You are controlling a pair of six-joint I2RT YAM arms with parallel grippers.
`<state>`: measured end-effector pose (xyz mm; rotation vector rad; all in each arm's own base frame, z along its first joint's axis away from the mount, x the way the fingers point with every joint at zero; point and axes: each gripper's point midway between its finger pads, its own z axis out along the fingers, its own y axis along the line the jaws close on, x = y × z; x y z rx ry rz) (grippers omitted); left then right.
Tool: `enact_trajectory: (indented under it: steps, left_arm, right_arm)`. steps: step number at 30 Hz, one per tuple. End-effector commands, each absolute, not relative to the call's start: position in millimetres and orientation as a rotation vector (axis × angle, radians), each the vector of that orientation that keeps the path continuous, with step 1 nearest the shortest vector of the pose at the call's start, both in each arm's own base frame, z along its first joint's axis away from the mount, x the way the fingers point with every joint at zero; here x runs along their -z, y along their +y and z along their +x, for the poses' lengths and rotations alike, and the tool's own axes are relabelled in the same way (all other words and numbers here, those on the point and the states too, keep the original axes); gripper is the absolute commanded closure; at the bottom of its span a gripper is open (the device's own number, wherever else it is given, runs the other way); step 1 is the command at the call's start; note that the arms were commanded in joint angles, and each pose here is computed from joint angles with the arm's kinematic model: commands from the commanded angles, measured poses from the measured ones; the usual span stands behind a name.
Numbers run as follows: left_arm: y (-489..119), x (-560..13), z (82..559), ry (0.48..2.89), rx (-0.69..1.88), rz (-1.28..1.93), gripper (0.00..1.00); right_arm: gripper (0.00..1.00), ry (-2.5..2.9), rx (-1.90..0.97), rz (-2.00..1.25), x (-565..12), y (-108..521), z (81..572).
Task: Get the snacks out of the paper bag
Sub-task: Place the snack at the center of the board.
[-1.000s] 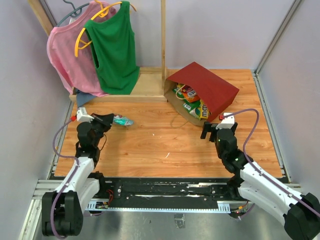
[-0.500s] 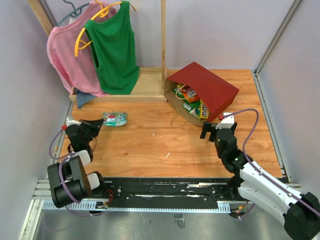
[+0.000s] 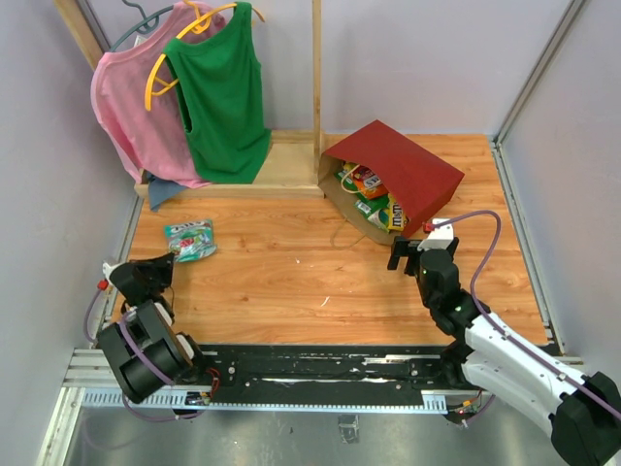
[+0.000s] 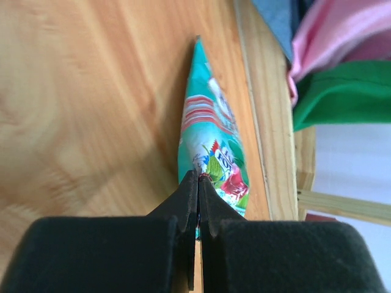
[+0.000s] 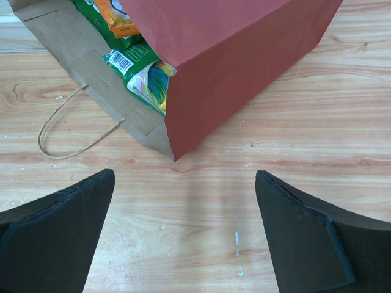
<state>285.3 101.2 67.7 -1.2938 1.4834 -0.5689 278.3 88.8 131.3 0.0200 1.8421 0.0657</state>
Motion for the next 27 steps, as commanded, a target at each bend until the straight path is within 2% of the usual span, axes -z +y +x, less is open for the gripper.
enact_trajectory:
  steps: [1, 4, 6, 7, 9, 10, 11, 15, 20, 27]
  left_arm:
    - [129, -66, 286, 1.408, 0.553, -1.364, 0.99]
    - [125, -70, 296, 1.405, 0.643, -1.340, 0.98]
    - [118, -76, 306, 1.438, 0.715, -1.273, 0.88]
    - [116, -77, 310, 1.450, 0.743, -1.249, 0.77]
    - [112, -79, 313, 1.452, 0.793, -1.239, 0.43]
    - [111, -80, 313, 1.450, 0.798, -1.239, 0.14]
    - [112, -83, 313, 1.451, 0.788, -1.231, 0.01]
    - [121, -98, 308, 1.468, 0.664, -1.200, 0.00]
    - [114, -166, 304, 1.451, 0.440, -1.040, 0.00]
    - [38, -185, 329, 1.582, 0.606, -0.790, 0.01]
  right_arm:
    - [0.00, 1.801, -0.105, 0.032, -146, 94, 280]
    - [0.00, 1.801, -0.114, 0.026, -146, 96, 280]
    - [0.00, 1.805, -0.110, 0.025, -145, 96, 281]
    - [0.00, 1.806, -0.109, 0.026, -145, 96, 281]
    - [0.00, 1.805, -0.111, 0.026, -145, 96, 281]
    - [0.00, 1.806, -0.111, 0.026, -145, 96, 281]
    - [0.00, 1.806, -0.112, 0.026, -144, 97, 281]
    - [0.00, 1.812, -0.110, 0.025, -143, 98, 282]
    - [0.00, 1.829, -0.110, 0.016, -138, 101, 284]
    - [0.00, 1.848, -0.118, 0.009, -132, 104, 285]
